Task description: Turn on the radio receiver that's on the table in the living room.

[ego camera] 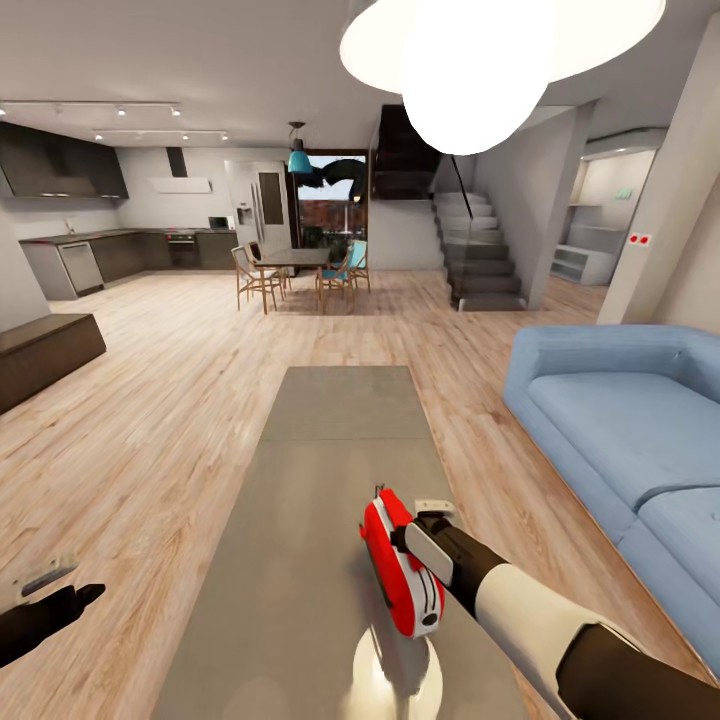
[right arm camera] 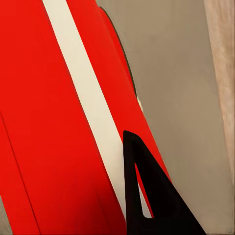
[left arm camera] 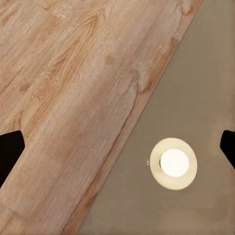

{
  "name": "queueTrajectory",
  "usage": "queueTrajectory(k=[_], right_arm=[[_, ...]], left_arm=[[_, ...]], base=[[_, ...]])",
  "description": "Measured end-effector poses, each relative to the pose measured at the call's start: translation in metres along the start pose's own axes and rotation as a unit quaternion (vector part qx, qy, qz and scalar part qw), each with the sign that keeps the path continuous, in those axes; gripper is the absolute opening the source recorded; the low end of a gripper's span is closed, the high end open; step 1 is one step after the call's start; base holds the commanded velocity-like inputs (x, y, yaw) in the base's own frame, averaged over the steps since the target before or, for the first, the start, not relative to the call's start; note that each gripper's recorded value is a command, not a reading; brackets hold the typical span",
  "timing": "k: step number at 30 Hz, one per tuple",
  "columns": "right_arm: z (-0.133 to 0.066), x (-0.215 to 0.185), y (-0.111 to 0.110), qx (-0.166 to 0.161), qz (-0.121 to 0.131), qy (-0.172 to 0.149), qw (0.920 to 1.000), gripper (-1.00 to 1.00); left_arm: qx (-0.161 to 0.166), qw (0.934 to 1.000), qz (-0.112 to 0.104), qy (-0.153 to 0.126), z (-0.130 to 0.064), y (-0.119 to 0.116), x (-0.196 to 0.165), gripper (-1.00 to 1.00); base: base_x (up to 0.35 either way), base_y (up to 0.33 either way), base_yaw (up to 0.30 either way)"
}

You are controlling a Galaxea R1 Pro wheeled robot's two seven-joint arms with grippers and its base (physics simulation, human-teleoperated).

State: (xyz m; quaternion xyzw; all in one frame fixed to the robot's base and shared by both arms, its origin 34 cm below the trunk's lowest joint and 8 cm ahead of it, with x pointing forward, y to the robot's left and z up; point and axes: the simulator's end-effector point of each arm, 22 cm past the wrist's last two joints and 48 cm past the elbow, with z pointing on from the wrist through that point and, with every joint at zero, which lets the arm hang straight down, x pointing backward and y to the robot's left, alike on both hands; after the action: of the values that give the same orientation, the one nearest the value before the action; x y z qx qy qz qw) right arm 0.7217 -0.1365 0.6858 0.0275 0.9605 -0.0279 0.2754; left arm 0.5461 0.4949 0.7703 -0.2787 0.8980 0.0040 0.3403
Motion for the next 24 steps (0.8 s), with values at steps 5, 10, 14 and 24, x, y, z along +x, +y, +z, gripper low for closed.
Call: queueTrajectory(k=[5,10,14,24], right_arm=[[0.012,0.014,-0.009,0.011,-0.001,0.010,0.9999,-1.00],[0.014,0.014,-0.010,0.013,-0.001,0.009,0.9999,-1.00],[0.014,0.014,-0.011,0.014,-0.004,0.008,0.9999,-1.00],[0.024,0.022,-0.011,0.016,-0.004,0.009,0.9998,-1.00]], left_arm=[[0.000,1.0000,0.000,0.000,0.006,0.002,0.005,1.00],[0.000,1.0000,0.000,0.000,0.008,0.002,0.007,1.00],[0.000,1.0000,0.000,0.000,0.008,0.002,0.007,1.00],[0.001,1.0000,0.000,0.000,0.017,0.004,0.015,1.00]], base=[[0.000,0.000,0.000],[0.000,0.000,0.000],[0.000,0.000,0.000],[0.000,0.000,0.000]])
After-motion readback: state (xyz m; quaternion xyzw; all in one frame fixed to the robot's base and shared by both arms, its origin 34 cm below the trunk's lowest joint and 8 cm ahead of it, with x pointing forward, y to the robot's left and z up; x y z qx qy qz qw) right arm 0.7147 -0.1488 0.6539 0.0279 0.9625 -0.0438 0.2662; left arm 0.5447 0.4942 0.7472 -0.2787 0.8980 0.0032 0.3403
